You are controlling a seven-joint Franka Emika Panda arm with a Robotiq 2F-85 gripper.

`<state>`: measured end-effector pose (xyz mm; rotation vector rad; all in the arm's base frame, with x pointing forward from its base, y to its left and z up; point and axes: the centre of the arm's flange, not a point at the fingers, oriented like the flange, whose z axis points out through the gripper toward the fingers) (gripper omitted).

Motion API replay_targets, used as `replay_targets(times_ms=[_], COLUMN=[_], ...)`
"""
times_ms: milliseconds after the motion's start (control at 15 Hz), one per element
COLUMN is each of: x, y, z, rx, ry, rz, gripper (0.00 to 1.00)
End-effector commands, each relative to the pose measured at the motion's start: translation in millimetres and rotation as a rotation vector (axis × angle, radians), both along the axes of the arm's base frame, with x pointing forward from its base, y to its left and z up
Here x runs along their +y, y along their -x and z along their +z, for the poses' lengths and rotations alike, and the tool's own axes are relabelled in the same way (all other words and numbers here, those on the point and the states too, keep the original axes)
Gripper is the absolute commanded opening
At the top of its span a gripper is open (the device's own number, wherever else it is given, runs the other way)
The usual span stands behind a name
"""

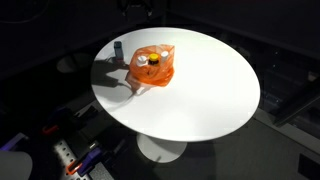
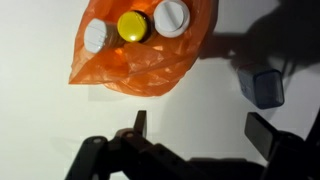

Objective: Put the blue box in the plastic bag

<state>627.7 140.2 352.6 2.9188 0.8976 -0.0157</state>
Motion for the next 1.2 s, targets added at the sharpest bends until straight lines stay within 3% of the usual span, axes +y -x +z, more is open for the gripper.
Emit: replay_targets(times_ms=[0, 467, 1133], x=[26, 76, 117], y=[-25, -19, 13], z=[-25, -75, -99], rx=[-0.017, -0.003, 0.045], ry=[-0.007, -0.038, -0.017], rz=[0.130, 0.238, 0.287], gripper=[1.00, 1.00, 1.00])
